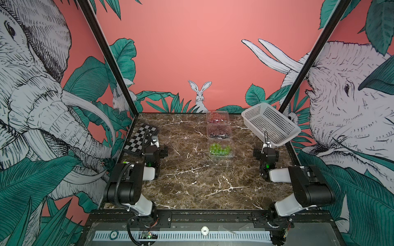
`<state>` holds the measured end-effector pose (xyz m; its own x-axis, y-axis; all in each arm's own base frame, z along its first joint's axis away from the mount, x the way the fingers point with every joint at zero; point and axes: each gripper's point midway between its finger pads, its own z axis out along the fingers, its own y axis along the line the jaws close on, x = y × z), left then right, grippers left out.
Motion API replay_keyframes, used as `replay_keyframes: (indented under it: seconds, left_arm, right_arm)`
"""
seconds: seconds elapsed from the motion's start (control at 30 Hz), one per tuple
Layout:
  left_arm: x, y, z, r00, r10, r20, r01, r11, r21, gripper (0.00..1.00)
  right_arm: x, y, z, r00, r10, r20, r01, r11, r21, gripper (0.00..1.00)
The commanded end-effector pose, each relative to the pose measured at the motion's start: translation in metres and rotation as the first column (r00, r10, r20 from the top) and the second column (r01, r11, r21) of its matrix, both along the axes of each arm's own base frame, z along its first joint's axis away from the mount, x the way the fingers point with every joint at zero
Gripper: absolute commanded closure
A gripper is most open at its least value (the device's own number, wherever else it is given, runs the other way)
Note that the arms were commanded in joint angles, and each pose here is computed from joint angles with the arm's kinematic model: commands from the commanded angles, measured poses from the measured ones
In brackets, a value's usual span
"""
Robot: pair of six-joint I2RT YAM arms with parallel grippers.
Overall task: Pack grapes into containers
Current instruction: Reset both arms
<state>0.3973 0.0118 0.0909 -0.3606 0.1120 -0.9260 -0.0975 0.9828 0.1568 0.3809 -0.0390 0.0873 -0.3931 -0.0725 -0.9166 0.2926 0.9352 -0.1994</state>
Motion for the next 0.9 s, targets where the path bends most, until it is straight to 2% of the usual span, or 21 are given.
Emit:
replay_keyframes:
  seconds: [0.0,0.1,0.27,0.4,0.47,0.53,0.87]
  left_arm:
    - [0.0,-0.001,0.007,1.0,-0.005,0.028,0.005,1.0,0.007,0.0]
    - [0.001,-0.001,0.013,0.999,-0.009,0.047,0.008,1.0,0.015,0.0]
    - [0.0,-0.009,0.019,0.999,-0.052,0.004,0.052,0.999,0.01,0.01]
    - [0.0,-0.003,0.007,1.0,-0.016,0.008,0.016,1.0,0.006,0.0]
    - [0.002,-0.005,0.009,0.999,-0.029,0.042,0.028,0.999,0.017,0.0]
    - [0.0,-0.005,0.006,1.0,-0.024,0.01,0.024,1.0,0.008,0.0]
    - [0.001,-0.005,0.006,0.999,-0.029,0.018,0.029,1.0,0.012,0.0]
  right_arm:
    - [0.003,0.0,0.011,0.999,-0.007,0.038,0.006,1.0,0.008,0.02]
    - [0.003,-0.001,0.01,0.999,-0.007,0.037,0.007,1.0,0.008,0.02]
    - [0.003,-0.001,0.011,0.999,-0.009,0.038,0.009,1.0,0.008,0.02]
    - [0.003,-0.001,0.01,0.999,-0.009,0.037,0.008,1.0,0.009,0.02]
    - [0.003,-0.001,0.01,0.999,-0.007,0.037,0.007,1.0,0.008,0.02]
    - [0.003,-0.001,0.01,0.999,-0.008,0.038,0.008,1.0,0.009,0.02]
    - [0.003,-0.001,0.01,0.999,-0.008,0.037,0.008,1.0,0.008,0.02]
